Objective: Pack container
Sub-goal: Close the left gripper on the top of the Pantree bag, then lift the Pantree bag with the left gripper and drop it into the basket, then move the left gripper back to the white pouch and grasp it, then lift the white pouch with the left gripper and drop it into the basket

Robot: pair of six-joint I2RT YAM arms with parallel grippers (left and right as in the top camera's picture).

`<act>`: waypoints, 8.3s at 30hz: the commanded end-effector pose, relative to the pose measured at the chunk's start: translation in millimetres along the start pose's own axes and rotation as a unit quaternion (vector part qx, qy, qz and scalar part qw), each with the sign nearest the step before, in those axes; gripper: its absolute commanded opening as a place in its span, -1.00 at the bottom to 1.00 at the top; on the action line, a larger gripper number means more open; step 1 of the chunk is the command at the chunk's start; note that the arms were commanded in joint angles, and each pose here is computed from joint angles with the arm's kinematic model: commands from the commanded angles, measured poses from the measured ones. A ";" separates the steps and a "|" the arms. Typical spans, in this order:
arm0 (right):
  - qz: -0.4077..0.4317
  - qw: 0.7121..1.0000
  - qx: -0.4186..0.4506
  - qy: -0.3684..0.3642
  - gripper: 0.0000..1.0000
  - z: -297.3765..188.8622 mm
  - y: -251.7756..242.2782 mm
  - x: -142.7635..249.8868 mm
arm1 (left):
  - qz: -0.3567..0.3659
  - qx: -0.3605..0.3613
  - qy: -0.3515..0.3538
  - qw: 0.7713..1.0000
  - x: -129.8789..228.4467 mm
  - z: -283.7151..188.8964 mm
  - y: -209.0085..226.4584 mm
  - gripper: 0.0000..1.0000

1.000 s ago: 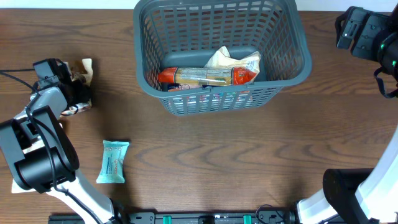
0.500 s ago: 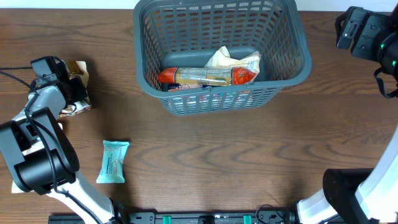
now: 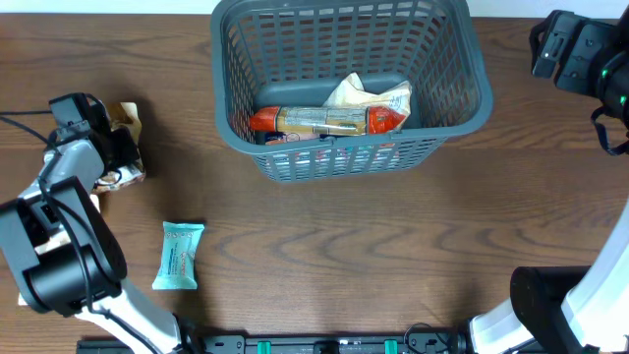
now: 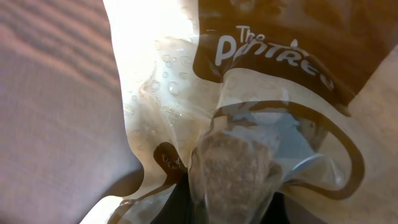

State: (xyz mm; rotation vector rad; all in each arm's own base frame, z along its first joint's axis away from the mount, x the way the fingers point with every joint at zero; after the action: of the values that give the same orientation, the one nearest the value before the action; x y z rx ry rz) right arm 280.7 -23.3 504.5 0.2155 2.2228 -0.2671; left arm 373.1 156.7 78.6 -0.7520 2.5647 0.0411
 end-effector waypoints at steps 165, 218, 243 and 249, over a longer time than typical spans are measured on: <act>-0.019 1.000 0.000 0.007 0.99 4.2 0.3 0.6 | 0.108 -0.001 0.215 0.971 96.6 -39.8 193.8 0.47; -0.019 1.000 0.012 0.005 0.99 4.2 -2.3 0.1 | 0.116 0.074 0.008 0.990 25.4 -96.9 132.0 -0.89; -0.019 1.000 0.014 0.004 0.98 4.2 -2.7 -0.4 | 0.111 0.401 -0.413 0.810 -78.0 -317.0 30.8 -0.89; -0.019 1.000 0.014 0.005 0.98 4.2 -2.6 -0.1 | 0.134 0.467 -0.440 0.755 -84.2 -349.8 -9.3 -0.89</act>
State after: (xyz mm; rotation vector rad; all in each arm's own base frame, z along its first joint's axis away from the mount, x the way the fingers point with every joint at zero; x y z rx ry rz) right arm 282.1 -24.5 504.2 0.1771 2.2283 -0.3030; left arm 289.8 155.7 420.1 0.1140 1.4300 -0.4091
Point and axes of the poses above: each gripper's point midway between its finger pads, its own z axis out along the fingers, its own y axis along the line the jaws close on, x = y × z, the point moved 7 cm from there along -z, back along the fingers, and after that the axes turned 8 degrees about -z, right-handed, at the moved point
